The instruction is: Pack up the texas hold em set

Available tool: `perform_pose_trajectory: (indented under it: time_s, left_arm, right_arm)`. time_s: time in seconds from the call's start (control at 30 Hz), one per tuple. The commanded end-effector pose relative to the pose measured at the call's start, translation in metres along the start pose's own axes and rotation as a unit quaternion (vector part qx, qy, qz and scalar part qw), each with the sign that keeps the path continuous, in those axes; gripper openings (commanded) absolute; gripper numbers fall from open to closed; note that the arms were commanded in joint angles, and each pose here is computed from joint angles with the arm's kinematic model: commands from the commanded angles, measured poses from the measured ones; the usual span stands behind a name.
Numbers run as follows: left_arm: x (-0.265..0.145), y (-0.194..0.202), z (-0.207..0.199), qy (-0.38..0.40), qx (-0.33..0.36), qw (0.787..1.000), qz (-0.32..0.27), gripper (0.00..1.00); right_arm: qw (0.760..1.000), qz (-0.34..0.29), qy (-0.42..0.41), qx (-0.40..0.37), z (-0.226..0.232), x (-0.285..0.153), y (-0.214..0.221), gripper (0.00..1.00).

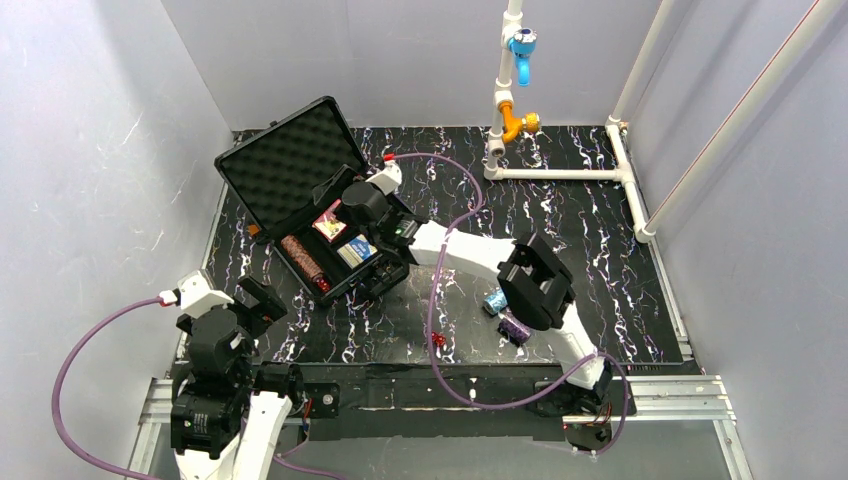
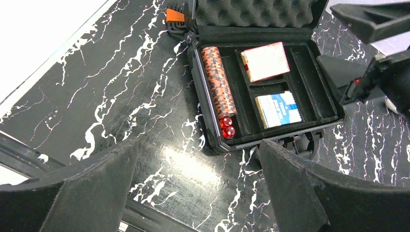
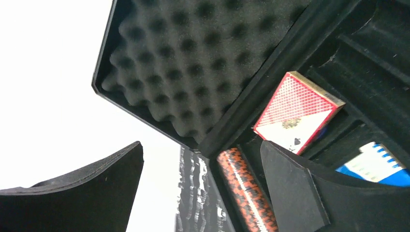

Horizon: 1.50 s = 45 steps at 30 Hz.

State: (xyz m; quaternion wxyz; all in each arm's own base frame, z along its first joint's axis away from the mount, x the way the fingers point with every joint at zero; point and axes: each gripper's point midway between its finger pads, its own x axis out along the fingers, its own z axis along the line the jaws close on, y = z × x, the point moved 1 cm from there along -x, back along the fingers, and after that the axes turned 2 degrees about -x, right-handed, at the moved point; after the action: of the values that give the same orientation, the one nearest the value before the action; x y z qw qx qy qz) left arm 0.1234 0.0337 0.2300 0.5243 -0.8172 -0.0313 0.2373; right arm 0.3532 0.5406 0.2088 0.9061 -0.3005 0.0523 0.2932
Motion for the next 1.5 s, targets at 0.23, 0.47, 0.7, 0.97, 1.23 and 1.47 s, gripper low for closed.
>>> perform_pose_trajectory:
  time_s: [0.23,0.47,0.7,0.97,1.23,1.47]
  left_arm:
    - [0.004,-0.002,-0.002,-0.005,0.007,1.0,0.004,0.95]
    - [0.005,-0.002,-0.002,-0.005,0.008,1.0,0.005,0.95]
    - [0.006,-0.001,-0.003,-0.006,0.01,1.0,0.009,0.95]
    - [0.009,0.0,-0.004,-0.01,0.012,1.0,0.014,0.95]
    - [0.009,0.0,-0.004,-0.011,0.013,1.0,0.015,0.95]
    - [0.01,0.0,-0.004,-0.011,0.014,1.0,0.017,0.95]
  right_arm:
    - [0.953,0.051,-0.249,-0.166,0.001,-0.026,-0.045,0.98]
    - [0.92,0.174,-0.349,0.05,-0.051,-0.005,-0.091,0.98]
    - [0.954,0.16,-0.246,-0.056,-0.085,0.02,-0.087,0.97]
    - [0.921,0.214,-0.219,-0.241,-0.089,0.051,-0.043,0.56]
    - [0.876,0.257,-0.218,-0.344,-0.092,0.064,-0.003,0.56]
    - [0.871,0.261,-0.211,-0.359,-0.097,0.068,0.007,0.48]
